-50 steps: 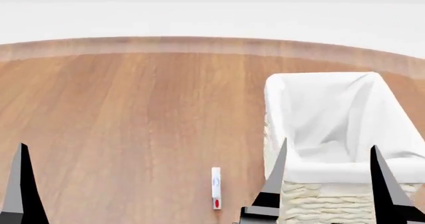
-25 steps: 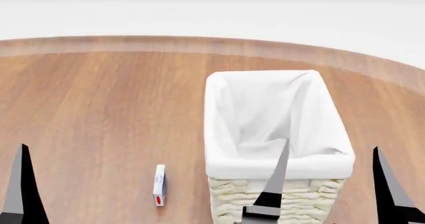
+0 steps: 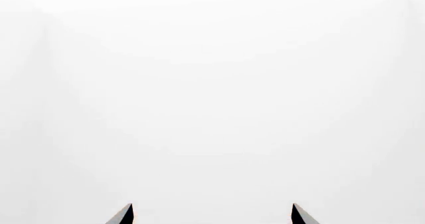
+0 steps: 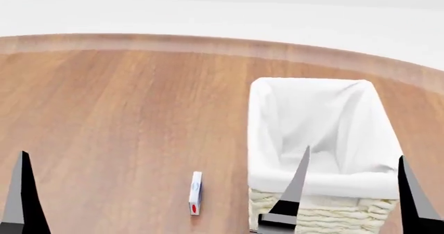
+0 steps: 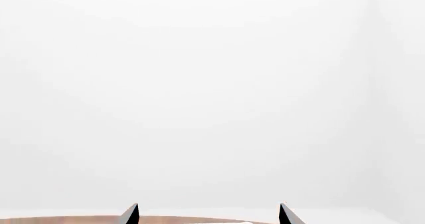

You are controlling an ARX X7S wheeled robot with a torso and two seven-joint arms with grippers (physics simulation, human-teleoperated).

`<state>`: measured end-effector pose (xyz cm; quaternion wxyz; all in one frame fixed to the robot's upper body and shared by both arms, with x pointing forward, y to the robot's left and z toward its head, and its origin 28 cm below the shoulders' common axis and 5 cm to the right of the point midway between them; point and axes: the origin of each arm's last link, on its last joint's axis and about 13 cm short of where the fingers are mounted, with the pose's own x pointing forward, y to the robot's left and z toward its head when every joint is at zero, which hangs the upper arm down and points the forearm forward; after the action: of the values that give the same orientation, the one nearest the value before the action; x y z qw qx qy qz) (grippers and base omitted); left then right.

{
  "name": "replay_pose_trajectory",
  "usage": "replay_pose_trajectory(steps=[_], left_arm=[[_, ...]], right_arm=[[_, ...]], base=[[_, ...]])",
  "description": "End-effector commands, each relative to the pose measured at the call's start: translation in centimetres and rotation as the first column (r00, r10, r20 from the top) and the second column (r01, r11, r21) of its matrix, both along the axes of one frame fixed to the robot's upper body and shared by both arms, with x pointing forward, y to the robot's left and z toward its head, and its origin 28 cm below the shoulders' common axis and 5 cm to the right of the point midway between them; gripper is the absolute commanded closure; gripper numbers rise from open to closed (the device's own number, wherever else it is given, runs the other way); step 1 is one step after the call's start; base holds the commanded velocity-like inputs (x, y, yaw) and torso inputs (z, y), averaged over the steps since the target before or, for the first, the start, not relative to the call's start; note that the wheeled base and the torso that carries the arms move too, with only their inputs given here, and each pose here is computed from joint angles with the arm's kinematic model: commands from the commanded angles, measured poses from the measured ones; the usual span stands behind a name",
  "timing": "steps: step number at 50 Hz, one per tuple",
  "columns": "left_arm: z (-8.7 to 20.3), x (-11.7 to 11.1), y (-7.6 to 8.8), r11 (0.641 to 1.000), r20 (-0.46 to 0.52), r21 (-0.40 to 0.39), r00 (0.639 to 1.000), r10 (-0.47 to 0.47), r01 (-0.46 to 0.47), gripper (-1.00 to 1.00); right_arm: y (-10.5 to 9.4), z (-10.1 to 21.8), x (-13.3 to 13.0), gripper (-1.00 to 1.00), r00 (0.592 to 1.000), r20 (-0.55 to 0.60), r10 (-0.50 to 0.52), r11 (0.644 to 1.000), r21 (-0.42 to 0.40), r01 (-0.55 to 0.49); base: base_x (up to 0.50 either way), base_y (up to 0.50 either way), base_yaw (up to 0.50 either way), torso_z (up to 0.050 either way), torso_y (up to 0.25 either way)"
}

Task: Pick up the ketchup, and put it in the basket.

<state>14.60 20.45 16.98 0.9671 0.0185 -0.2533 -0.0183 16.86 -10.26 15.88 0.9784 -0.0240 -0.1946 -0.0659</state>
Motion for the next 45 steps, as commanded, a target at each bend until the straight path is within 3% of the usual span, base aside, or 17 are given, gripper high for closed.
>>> replay_pose_trajectory(steps=[1, 10, 14, 45], left_arm=[[0.0, -0.03, 0.02, 1.0, 0.001, -0.002, 1.0, 0.0, 0.0, -1.0], [0.15, -0.13, 0.14, 1.0, -0.012, -0.029, 1.0, -0.013, 0.012, -1.0], [0.26, -0.28, 0.34, 0.997, -0.024, -0.074, 0.999, -0.034, 0.032, -1.0], [-0.04, -0.14, 0.32, 0.997, -0.033, -0.071, 0.999, -0.043, 0.04, -1.0]], right_arm=[[0.09, -0.1, 0.0, -1.0, 1.0, -0.001, -0.001, 1.0, -0.027, 0.001], [0.35, 0.1, -0.07, -1.0, 0.999, 0.005, 0.046, 0.999, -0.009, -0.046], [0.38, 0.04, 0.01, -1.0, 0.999, 0.0, 0.049, 0.999, -0.01, -0.049], [0.25, 0.0, -0.01, -1.0, 0.999, 0.004, 0.052, 0.999, 0.002, -0.052]], base=[[0.0, 0.0, 0.5, 0.0, 0.0], [0.0, 0.0, 0.39, 0.0, 0.0], [0.0, 0.0, 0.0, 0.05, 0.0], [0.0, 0.0, 0.0, 0.05, 0.0]])
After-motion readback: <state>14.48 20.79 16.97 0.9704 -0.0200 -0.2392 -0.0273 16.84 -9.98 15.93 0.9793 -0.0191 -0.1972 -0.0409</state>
